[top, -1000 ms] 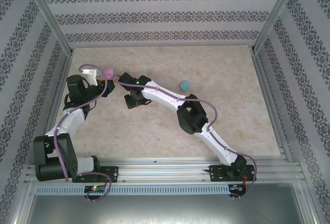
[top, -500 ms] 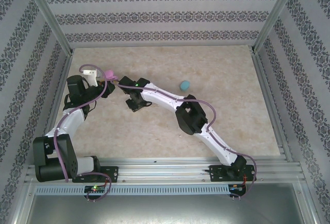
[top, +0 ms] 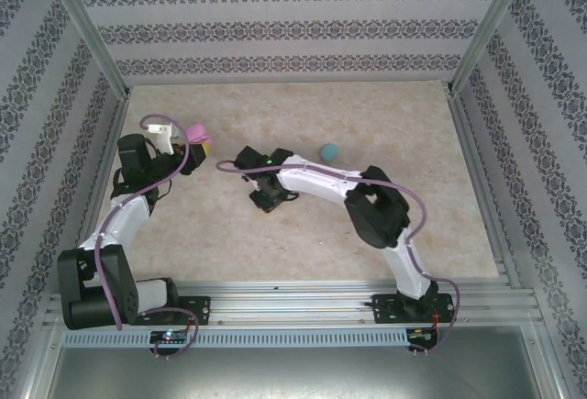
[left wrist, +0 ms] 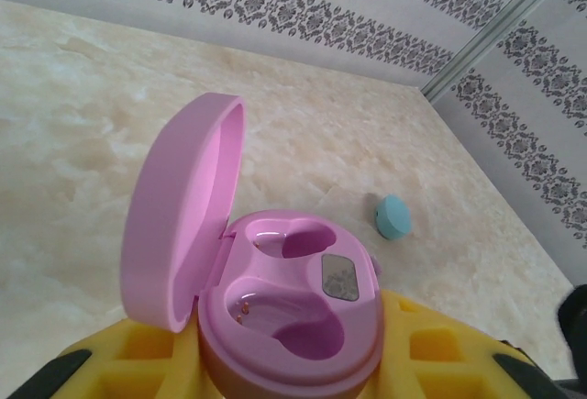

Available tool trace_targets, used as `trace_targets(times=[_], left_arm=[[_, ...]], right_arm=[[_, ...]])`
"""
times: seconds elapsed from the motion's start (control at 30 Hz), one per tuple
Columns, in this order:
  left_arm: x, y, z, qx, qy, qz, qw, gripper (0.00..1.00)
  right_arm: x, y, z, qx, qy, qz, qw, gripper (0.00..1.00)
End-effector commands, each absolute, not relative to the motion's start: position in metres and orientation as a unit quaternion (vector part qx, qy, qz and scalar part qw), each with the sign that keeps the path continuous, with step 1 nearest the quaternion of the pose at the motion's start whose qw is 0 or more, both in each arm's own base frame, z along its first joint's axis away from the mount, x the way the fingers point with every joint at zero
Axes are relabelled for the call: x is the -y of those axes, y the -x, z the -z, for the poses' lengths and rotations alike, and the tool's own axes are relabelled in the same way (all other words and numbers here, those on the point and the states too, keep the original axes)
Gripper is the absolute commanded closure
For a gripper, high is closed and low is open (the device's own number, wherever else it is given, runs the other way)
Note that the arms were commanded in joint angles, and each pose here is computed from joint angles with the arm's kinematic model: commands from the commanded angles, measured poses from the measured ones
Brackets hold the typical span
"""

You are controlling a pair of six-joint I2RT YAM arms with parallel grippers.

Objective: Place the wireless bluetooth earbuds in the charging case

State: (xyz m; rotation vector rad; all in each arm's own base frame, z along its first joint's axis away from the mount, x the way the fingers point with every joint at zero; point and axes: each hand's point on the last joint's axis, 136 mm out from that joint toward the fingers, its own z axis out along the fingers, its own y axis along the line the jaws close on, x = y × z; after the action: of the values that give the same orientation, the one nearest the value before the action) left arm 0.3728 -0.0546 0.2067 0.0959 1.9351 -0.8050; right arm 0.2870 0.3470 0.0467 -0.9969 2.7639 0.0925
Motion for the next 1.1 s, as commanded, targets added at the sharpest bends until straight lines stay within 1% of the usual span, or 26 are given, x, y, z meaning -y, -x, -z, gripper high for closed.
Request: trace_targets(times=[0.0, 0.17, 0.33, 0.43, 0.53, 0.63, 0.73, 0.93, 1.07], left_arm=[[0.07, -0.364, -0.213, -0.794, -0.053, 0.355, 0.491, 0.79], [0.095, -0.357, -0.201, -0.799, -0.069, 0.364, 0.474, 0.8], [0.12, -0.353, -0.194, -0.801, -0.089, 0.37, 0.462, 0.8], [0.13, -0.351, -0.192, -0.803, -0.1, 0.368, 0.457, 0.8], [0.137, -0.351, -0.192, -0.803, -0.107, 0.369, 0.454, 0.8], [0.14, -0.353, -0.194, -0.803, -0.112, 0.369, 0.455, 0.8], [0.144, -0.353, -0.196, -0.802, -0.119, 0.368, 0.455, 0.8], [0.148, -0.354, -0.198, -0.8, -0.133, 0.366, 0.457, 0.8], [0.151, -0.353, -0.196, -0.799, -0.138, 0.368, 0.454, 0.8]], right_arm=[[-0.315, -0.285, -0.045, -0.938, 0.327, -0.032, 0.107, 0.76], [-0.262, -0.261, -0.021, -0.952, 0.298, -0.03, 0.06, 0.76], [-0.233, -0.248, -0.008, -0.959, 0.279, -0.038, 0.031, 0.73], [-0.226, -0.246, -0.003, -0.96, 0.277, -0.036, 0.023, 0.69], [-0.227, -0.247, -0.004, -0.961, 0.272, -0.042, 0.021, 0.62], [-0.231, -0.25, -0.013, -0.964, 0.26, -0.054, 0.03, 0.55], [-0.234, -0.256, -0.03, -0.968, 0.237, -0.064, 0.045, 0.53], [-0.23, -0.266, -0.078, -0.984, 0.121, -0.093, 0.088, 0.51], [-0.217, -0.262, -0.098, -0.988, -0.028, -0.108, 0.109, 0.49]])
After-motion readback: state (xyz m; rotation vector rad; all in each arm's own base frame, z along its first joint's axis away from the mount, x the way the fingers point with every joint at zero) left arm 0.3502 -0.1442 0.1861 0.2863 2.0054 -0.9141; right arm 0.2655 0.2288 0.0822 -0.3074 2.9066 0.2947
